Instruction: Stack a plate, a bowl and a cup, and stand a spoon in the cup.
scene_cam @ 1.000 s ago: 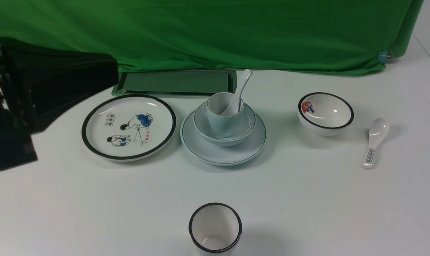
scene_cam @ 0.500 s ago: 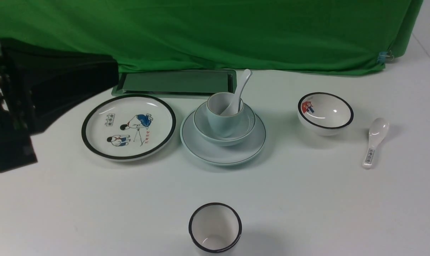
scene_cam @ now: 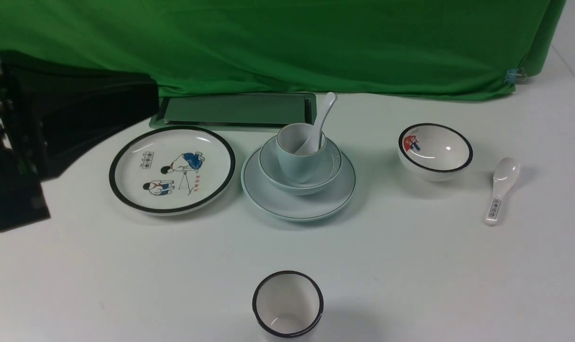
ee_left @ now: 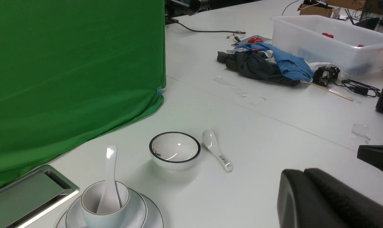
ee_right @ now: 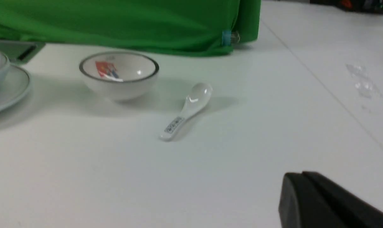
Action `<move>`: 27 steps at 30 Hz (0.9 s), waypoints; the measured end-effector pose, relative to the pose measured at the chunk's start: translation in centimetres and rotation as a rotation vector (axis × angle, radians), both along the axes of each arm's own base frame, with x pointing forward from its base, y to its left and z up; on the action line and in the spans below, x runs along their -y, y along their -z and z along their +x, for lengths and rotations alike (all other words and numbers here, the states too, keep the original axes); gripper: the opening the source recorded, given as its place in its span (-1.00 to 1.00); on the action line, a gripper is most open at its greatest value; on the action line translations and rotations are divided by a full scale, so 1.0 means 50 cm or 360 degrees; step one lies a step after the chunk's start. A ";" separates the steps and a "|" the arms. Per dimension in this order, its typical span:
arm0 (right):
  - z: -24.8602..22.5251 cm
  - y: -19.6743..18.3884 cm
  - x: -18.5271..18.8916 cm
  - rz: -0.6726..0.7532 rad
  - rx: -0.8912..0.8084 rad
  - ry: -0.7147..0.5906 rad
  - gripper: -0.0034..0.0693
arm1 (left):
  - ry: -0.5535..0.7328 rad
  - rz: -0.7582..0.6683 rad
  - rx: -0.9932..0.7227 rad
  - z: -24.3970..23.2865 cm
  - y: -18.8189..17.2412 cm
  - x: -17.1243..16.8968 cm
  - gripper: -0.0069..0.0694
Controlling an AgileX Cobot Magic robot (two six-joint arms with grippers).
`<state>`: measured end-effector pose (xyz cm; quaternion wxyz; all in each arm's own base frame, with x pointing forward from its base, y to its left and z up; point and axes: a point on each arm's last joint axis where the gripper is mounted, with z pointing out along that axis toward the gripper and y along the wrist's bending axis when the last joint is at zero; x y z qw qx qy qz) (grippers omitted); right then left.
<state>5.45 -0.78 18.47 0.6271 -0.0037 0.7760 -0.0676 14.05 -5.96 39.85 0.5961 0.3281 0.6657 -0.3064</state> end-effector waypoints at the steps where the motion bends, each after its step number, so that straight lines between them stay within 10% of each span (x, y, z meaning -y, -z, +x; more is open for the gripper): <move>1: 0.000 0.001 0.000 0.0004 -0.0012 0.0002 -0.87 | 0.0000 0.0000 0.0000 0.000 0.000 0.000 -0.90; 27: -0.001 0.003 0.000 0.0021 -0.0024 0.0004 -0.77 | -0.0001 0.0000 0.0000 0.000 0.000 0.000 -0.90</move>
